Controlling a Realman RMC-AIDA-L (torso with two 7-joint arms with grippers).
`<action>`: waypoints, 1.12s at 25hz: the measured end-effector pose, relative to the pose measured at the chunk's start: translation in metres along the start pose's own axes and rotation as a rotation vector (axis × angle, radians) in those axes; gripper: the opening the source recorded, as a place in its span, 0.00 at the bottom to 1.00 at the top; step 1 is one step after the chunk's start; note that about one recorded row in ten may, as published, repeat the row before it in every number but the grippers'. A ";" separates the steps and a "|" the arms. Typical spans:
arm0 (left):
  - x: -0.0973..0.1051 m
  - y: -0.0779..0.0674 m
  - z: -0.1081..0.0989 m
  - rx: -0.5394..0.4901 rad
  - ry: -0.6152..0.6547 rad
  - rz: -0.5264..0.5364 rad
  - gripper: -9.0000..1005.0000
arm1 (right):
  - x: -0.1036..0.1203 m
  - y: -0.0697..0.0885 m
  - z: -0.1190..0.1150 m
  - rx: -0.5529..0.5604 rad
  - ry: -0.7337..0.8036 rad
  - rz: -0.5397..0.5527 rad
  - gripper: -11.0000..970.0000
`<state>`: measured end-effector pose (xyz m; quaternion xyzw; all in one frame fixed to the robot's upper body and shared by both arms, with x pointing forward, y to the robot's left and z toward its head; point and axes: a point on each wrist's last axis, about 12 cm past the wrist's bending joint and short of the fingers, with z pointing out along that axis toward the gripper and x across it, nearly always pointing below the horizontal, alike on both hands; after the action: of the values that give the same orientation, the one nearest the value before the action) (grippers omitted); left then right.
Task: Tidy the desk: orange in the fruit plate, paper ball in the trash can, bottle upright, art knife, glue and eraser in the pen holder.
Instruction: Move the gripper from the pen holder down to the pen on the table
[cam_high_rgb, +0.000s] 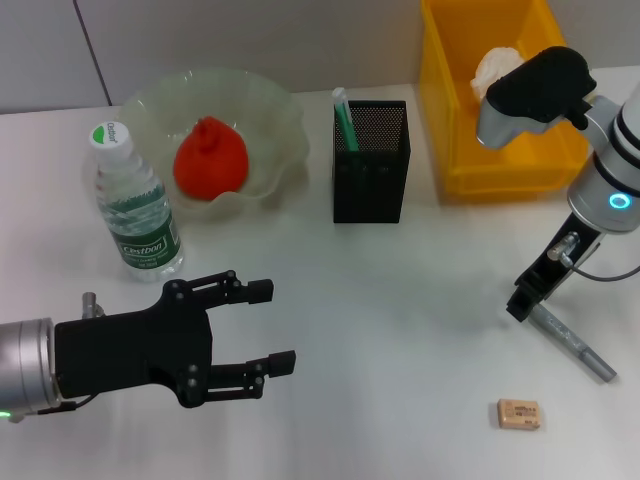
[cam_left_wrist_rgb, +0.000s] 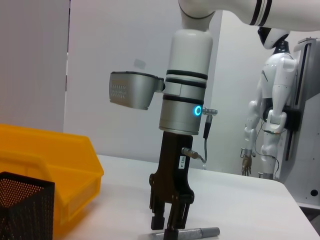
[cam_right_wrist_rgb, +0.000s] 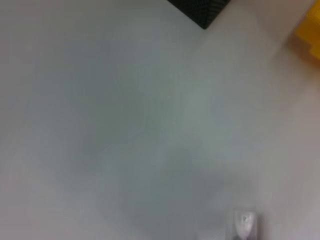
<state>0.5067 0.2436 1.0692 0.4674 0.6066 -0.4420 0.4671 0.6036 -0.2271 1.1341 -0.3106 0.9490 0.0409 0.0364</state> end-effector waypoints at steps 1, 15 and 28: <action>0.000 0.000 0.000 -0.001 -0.001 -0.001 0.80 | 0.000 0.000 0.001 0.000 0.001 0.002 0.60; 0.000 0.000 -0.001 -0.003 -0.002 -0.002 0.80 | 0.000 -0.001 0.002 0.006 -0.004 0.005 0.43; 0.000 0.000 -0.001 -0.004 -0.003 -0.002 0.80 | 0.001 -0.003 0.004 0.019 -0.003 0.012 0.28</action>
<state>0.5066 0.2444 1.0694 0.4652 0.6072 -0.4420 0.4686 0.6048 -0.2302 1.1297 -0.3044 0.9511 0.0327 0.0406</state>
